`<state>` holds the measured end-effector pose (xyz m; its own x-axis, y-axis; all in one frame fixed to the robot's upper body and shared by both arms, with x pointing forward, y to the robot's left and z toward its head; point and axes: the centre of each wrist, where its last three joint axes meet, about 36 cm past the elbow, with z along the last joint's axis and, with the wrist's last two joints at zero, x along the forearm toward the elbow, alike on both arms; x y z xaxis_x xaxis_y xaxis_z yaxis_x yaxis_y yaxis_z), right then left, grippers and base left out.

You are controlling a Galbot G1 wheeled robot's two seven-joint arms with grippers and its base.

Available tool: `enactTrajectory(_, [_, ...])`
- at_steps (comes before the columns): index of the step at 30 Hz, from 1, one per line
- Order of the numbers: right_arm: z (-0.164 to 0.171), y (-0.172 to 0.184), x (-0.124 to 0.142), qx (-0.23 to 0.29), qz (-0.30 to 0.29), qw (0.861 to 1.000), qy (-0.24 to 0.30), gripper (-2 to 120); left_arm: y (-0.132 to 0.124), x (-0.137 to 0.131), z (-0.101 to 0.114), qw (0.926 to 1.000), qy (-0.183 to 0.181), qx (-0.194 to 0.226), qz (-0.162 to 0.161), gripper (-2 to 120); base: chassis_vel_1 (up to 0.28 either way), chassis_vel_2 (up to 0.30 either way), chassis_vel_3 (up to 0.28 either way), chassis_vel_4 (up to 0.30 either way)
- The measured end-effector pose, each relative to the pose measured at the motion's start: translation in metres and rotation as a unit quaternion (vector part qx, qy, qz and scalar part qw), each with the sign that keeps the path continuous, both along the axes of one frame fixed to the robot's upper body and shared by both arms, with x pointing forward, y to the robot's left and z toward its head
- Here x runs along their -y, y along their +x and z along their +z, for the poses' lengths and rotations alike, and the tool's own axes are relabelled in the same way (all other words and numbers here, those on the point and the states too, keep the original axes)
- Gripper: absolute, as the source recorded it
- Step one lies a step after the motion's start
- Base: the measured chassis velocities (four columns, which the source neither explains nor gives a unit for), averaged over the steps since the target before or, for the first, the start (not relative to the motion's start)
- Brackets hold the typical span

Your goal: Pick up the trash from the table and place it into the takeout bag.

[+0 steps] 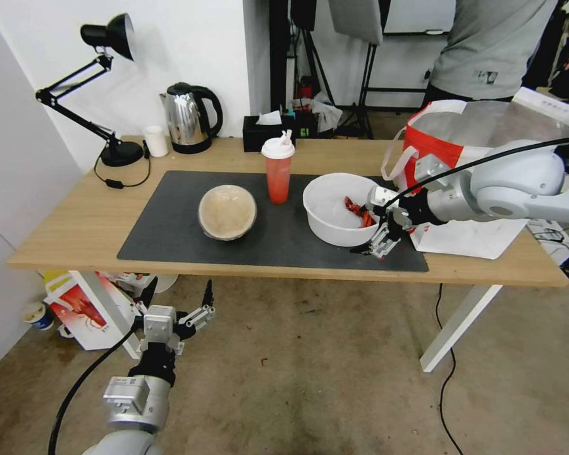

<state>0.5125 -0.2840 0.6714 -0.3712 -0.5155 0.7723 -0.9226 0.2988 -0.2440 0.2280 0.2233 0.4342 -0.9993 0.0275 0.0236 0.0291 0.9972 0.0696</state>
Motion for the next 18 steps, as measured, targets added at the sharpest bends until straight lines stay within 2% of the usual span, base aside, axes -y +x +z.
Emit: enactTrajectory(18, [-0.014,0.022,-0.012,-0.015,0.007,1.000,-0.012,100,0.000,0.000,0.000,1.0000,0.000,0.000,0.000,100,0.000,0.000,0.000,0.000])
